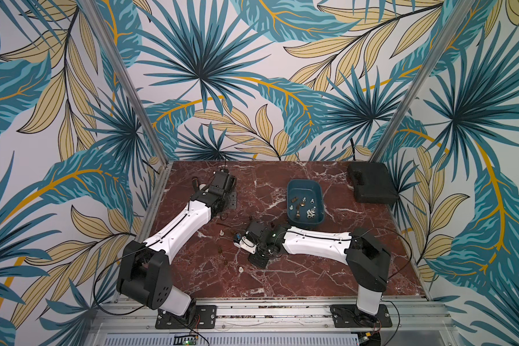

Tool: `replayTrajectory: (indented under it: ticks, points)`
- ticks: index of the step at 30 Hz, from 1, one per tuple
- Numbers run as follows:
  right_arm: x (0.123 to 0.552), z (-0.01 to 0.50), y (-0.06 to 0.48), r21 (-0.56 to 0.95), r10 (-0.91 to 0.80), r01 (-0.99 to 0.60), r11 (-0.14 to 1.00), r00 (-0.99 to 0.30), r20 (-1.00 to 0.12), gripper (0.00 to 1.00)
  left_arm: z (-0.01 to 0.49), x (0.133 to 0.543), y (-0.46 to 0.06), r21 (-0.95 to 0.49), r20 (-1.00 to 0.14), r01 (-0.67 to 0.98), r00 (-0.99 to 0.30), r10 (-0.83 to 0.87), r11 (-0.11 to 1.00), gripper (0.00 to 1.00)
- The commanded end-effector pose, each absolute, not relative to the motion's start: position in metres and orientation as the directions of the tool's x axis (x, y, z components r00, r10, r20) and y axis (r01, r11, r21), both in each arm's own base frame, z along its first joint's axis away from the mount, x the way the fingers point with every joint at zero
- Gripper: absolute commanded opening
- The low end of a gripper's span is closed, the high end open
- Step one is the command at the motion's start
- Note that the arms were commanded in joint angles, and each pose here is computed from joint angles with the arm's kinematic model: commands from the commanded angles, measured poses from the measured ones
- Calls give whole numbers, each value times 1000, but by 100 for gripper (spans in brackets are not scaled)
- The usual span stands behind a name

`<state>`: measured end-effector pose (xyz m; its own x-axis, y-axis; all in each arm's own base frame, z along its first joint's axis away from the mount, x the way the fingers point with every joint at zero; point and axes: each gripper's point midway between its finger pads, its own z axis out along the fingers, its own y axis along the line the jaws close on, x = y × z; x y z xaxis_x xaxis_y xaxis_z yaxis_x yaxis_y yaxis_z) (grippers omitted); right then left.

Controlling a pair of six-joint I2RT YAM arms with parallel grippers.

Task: Put the chess pieces into the storage box
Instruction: Pick up the chess piece at the center of the board.

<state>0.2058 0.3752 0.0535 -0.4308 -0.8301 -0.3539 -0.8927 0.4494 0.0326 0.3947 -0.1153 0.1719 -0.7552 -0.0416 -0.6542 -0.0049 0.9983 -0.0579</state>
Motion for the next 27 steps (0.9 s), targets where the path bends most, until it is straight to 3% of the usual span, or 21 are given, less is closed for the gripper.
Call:
replayTrajectory:
  ticks: [1, 11, 19, 27]
  points:
    - [206, 45, 373, 13, -844, -892, 451, -431, -320, 37, 163, 396, -114, -73, -647, -19, -760, -62, 997, 39]
    - [200, 52, 377, 50, -842, -903, 426, -417, -342, 20, 172, 397, -109, -54, -664, -26, -746, -55, 998, 39]
    - [200, 79, 371, 36, -817, -893, 449, -427, -389, 16, 184, 397, -103, -48, -690, -47, -721, -67, 998, 39]
    - [217, 131, 350, 19, -721, -833, 553, -490, -490, 13, 207, 393, -94, -47, -753, -60, -653, -75, 997, 39]
